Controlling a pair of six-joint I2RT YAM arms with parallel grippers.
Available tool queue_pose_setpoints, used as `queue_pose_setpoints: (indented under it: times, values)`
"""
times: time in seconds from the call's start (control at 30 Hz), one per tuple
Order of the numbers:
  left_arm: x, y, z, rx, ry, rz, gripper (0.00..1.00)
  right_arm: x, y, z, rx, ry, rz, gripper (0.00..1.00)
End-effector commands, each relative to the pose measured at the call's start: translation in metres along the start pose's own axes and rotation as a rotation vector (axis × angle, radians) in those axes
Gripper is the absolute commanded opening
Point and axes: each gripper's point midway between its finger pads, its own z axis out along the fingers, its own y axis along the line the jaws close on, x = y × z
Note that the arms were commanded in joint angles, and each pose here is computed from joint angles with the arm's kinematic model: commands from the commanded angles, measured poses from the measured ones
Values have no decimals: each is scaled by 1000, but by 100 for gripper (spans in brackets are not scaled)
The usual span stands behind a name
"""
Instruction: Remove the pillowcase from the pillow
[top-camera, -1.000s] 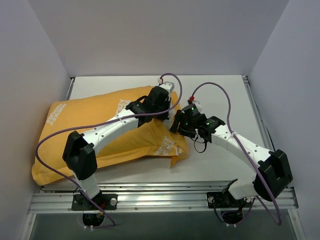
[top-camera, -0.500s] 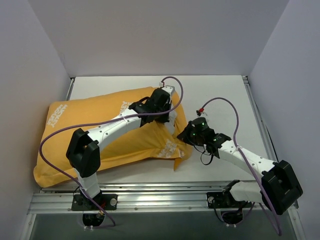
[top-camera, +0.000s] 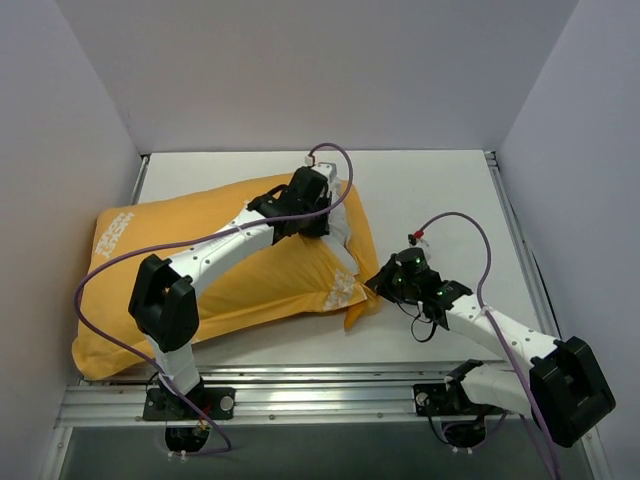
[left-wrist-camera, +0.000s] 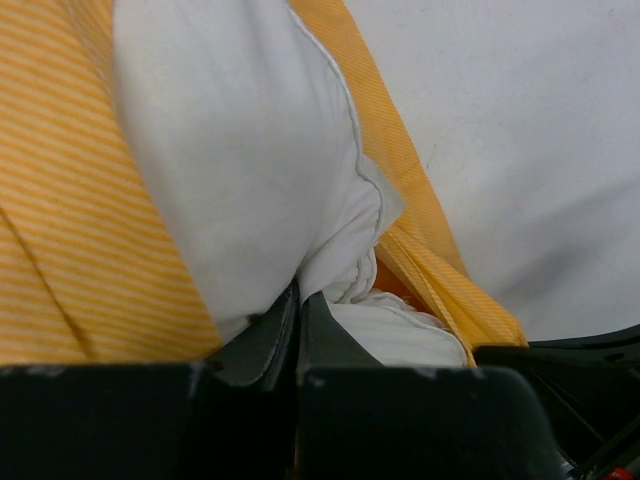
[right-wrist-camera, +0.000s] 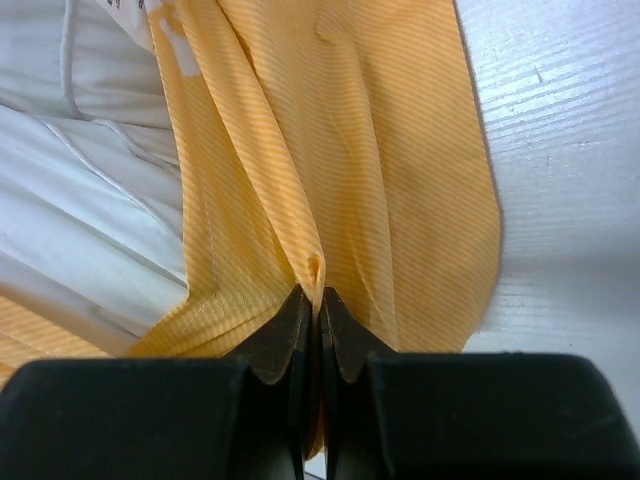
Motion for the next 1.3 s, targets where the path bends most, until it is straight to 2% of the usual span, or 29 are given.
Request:
queue_pose_setpoints:
  times: [0.0,0.2,0.33,0.43,0.53,0.63,0.7,0.83,0.97,1.03,1.1,1.13,1.2,1.23,1.27]
  values:
    - [-103,72,-49,-250,-314,-56,2,50,-119,-31,447,166,-51,0]
    - [-133,66,-80,-203,-401,-155,2,47,-115,-37,437,165,-66,0]
    - [-171,45,-108,-87,-532,-279,2,48,-111,-34,412,177,-75,0]
    - [-195,49,-127,-66,-622,-364,2,50,-112,-34,410,184,-82,0]
    - [-213,43,-141,-11,-689,-421,2,47,-101,-30,351,173,-101,0]
    - [-227,32,-146,81,-740,-495,2,56,-89,-23,293,220,-139,0]
    - [-239,23,-153,126,-774,-491,2,60,-77,-19,250,224,-169,0]
    - [-238,-13,-138,215,-714,-423,2,51,-18,-20,37,159,-228,0]
    - [-198,-56,-114,277,-615,-311,2,23,16,-41,-72,52,-259,0]
    - [-164,-71,-96,304,-527,-267,2,12,19,-57,-71,11,-272,14]
    - [-145,-75,-88,314,-481,-244,2,-2,28,-73,-78,-25,-299,33]
    - [-138,-73,-89,313,-464,-229,8,-7,19,-83,-33,-44,-309,53]
    - [-126,-70,-97,305,-433,-199,21,-21,27,-103,-32,-78,-326,71]
    - [-125,-69,-102,300,-433,-168,34,-21,22,-113,-12,-71,-336,75]
    - [-123,-67,-107,290,-433,-153,41,-25,23,-120,-10,-82,-351,78]
